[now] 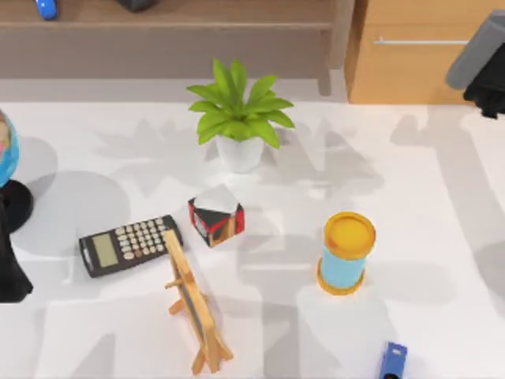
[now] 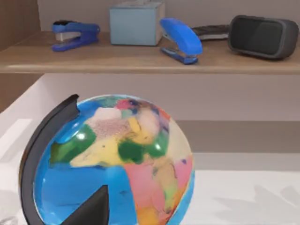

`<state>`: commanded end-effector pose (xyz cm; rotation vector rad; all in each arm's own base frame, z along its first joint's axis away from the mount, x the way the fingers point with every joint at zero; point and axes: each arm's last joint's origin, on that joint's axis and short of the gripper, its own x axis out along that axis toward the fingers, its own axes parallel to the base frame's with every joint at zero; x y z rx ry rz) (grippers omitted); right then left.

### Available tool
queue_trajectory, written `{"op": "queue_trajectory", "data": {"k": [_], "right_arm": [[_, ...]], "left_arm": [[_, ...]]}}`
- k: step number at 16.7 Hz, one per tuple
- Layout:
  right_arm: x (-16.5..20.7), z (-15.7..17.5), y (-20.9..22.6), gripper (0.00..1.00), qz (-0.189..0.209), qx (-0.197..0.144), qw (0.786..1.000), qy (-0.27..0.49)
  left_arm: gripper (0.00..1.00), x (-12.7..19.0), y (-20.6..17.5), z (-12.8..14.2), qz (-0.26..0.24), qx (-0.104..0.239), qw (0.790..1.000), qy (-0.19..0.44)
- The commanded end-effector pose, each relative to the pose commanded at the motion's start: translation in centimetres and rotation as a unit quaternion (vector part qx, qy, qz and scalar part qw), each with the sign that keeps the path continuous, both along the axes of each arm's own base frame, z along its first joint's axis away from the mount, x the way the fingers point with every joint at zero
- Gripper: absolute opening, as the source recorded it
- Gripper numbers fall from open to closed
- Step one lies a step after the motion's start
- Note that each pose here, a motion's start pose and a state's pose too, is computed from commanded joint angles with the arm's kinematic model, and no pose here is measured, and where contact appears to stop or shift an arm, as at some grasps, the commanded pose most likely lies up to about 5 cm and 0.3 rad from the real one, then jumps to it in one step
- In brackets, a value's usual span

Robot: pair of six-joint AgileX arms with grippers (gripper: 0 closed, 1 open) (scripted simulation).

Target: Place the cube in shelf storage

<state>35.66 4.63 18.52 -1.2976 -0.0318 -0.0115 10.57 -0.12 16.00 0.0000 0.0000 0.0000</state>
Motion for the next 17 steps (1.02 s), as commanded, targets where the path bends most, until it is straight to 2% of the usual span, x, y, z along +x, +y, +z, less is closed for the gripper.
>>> {"op": "queue_trajectory", "data": {"k": [4, 7, 9, 17], "right_arm": [[3.6, -6.0, 1.5, 1.0, -0.006, -0.09, 0.996, 0.012], [4.7, -8.9, 2.2, 1.0, -0.01, -0.127, 0.992, 0.015], [4.9, -9.6, 2.3, 1.0, -0.012, -0.136, 0.991, 0.015], [5.5, -9.6, 2.2, 1.0, -0.012, -0.136, 0.991, 0.015]], "left_arm": [[1.0, 0.0, 0.0, 0.0, 0.0, 0.0, 1.0, 0.0], [1.0, 0.0, 0.0, 0.0, 0.0, 0.0, 1.0, 0.0], [1.0, 0.0, 0.0, 0.0, 0.0, 0.0, 1.0, 0.0], [1.0, 0.0, 0.0, 0.0, 0.0, 0.0, 1.0, 0.0]]}}
